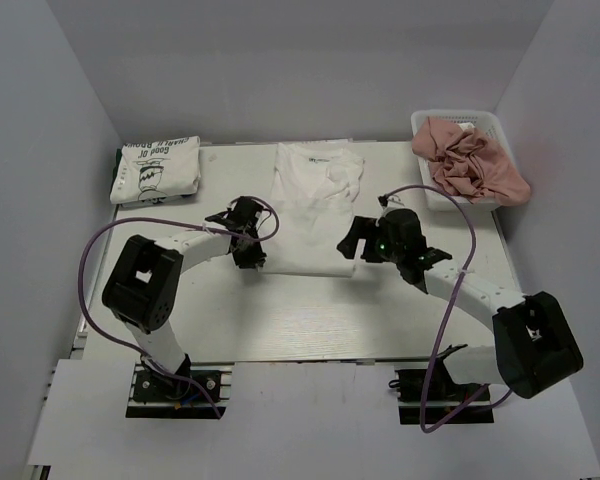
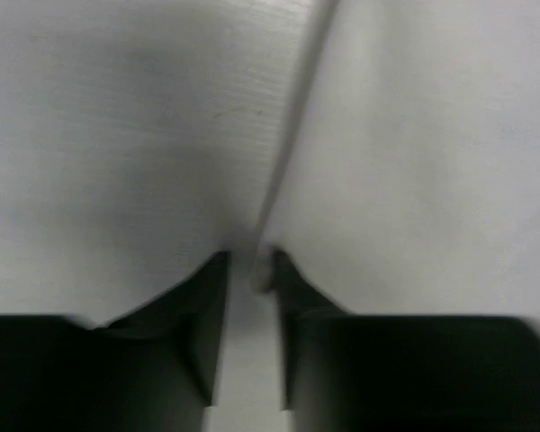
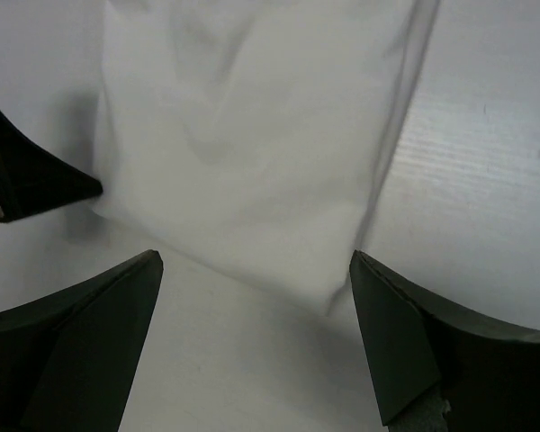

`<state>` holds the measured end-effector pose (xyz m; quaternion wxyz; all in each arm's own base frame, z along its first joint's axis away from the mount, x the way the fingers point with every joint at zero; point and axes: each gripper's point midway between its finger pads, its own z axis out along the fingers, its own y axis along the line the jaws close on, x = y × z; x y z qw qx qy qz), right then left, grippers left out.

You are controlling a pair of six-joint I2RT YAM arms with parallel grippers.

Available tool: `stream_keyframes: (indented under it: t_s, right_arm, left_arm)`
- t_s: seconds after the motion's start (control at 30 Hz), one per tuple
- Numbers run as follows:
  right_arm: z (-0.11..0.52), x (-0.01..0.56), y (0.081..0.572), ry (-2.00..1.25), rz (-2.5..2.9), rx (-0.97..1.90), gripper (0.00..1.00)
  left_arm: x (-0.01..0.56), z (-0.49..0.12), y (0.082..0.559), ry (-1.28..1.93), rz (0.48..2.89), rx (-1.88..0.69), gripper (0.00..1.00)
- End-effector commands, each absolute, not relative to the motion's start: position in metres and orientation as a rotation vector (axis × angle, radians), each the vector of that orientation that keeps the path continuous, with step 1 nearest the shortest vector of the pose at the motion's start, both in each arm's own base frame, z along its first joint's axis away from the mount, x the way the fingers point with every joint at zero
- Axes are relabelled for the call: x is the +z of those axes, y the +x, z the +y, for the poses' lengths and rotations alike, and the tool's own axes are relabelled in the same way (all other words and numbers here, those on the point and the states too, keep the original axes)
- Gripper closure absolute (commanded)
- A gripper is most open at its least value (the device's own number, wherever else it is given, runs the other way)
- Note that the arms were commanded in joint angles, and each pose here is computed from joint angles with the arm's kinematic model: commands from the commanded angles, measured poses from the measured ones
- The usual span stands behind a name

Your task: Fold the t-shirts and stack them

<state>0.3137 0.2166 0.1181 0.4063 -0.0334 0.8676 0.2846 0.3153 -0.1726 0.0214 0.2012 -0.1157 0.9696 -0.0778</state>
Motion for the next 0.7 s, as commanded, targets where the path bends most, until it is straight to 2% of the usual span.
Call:
stream_keyframes:
  t_s: [0.0,0.07,0.13,0.27,0.37,0.5,0.63,0.67]
  right_arm:
    - [0.205,0.103,0.300,-0.002,2.240,0.701,0.10]
    - [0.203,0.090,0.294,0.010,2.276,0.693,0.10]
    - [0.201,0.076,0.291,0.039,2.328,0.678,0.10]
    - [0.203,0.057,0.290,0.065,2.393,0.665,0.10]
    - [0.208,0.045,0.291,0.064,2.441,0.674,0.22]
    - [0.209,0.032,0.293,0.080,2.474,0.666,0.30]
    - [0.216,0.028,0.288,0.064,2.496,0.712,0.52]
    - [0.216,0.026,0.285,0.063,2.504,0.718,0.68]
  left_arm:
    - [0.021,-0.189,0.317,-0.280,2.720,-0.346,0.70]
    - [0.016,-0.192,0.313,-0.275,2.742,-0.368,0.91]
    - [0.009,-0.192,0.306,-0.273,2.772,-0.374,1.00]
    - [0.002,-0.188,0.295,-0.272,2.793,-0.375,1.00]
    - [0.005,-0.189,0.293,-0.269,2.790,-0.391,1.00]
    - [0.012,-0.189,0.292,-0.265,2.763,-0.410,1.00]
    - [0.016,-0.189,0.293,-0.263,2.753,-0.417,1.00]
    - [0.013,-0.188,0.290,-0.265,2.763,-0.410,1.00]
